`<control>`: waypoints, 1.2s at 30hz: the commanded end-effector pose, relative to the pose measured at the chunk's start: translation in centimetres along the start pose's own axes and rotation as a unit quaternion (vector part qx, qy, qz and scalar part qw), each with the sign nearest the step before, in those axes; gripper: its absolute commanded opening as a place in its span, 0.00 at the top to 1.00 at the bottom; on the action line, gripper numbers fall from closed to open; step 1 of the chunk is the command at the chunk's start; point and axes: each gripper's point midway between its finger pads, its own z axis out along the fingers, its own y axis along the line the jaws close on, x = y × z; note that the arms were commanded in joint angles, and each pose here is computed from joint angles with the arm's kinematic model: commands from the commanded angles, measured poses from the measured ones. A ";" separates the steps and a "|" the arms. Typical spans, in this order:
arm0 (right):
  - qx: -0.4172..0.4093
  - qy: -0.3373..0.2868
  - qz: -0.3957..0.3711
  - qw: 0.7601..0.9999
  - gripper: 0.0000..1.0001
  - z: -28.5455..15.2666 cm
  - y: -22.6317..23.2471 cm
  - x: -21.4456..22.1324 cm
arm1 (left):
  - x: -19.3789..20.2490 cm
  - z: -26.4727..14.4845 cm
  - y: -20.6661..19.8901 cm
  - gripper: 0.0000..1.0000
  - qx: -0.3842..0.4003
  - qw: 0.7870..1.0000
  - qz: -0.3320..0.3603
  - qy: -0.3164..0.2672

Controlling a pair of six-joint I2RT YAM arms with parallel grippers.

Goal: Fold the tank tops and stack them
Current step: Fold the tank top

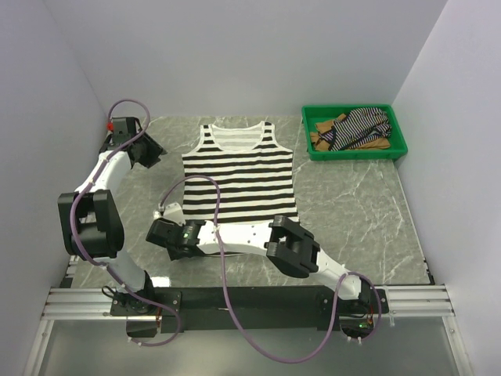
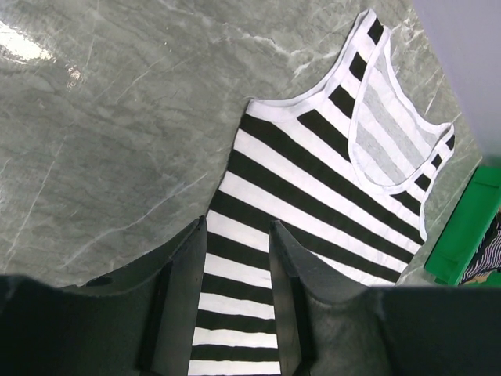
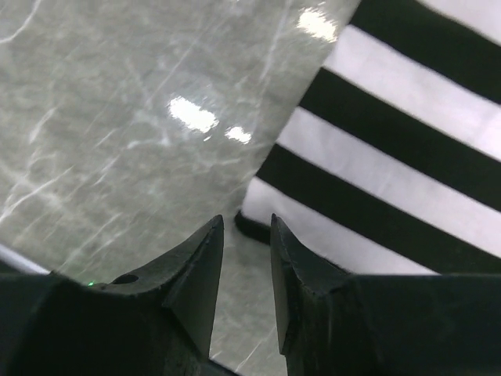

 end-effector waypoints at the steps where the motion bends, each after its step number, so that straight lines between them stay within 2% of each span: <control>1: 0.021 -0.039 -0.006 0.999 0.62 -0.7 -0.1 -1.9 | -1.0 -1.1 -1.5 0.57 0.032 0.999 0.010 -0.020; 15: 0.025 -0.036 -0.039 0.998 0.61 0.8 0.4 -0.5 | -0.3 -0.1 -0.3 0.58 0.018 1.000 0.009 -0.013; 19: 0.029 -0.031 -0.040 0.998 0.75 0.3 -0.3 0.0 | 0.1 0.4 0.1 0.58 0.013 1.000 0.006 -0.006; 20: 0.038 -0.022 -0.042 0.998 0.80 0.4 -1.3 1.0 | 0.4 0.7 0.3 0.58 0.013 1.000 0.004 -0.002; 21: 0.029 -0.030 -0.037 0.998 0.94 -0.9 -1.2 0.4 | 0.5 0.9 0.4 0.58 0.012 1.000 0.002 0.000; 22: 0.017 -0.039 -0.031 0.999 0.99 -1.2 -1.1 0.1 | 0.7 1.1 0.7 0.58 0.010 1.000 0.000 0.002; 24: 0.016 -0.029 -0.035 0.999 1.00 -1.6 -2.6 1.5 | 1.5 1.9 1.2 0.57 0.009 1.000 -0.002 0.014; 27: -0.023 -0.054 -0.016 0.998 1.00 -5.1 -3.0 0.3 | 2.7 3.0 2.2 0.52 -0.001 1.000 -0.005 0.029; 28: -0.035 -0.041 -0.014 0.998 1.00 -5.1 -3.5 1.3 | 3.1 3.4 2.4 0.50 -0.004 0.999 -0.005 0.034; 30: -0.060 -0.052 0.001 0.997 1.00 -7.0 -3.5 0.5 | 3.9 4.2 3.0 0.47 -0.010 0.999 -0.003 0.043; 36: -0.096 -0.038 0.015 0.995 1.00 -8.2 -3.5 1.2 | 5.2 5.7 2.8 0.41 0.001 0.999 -0.001 0.054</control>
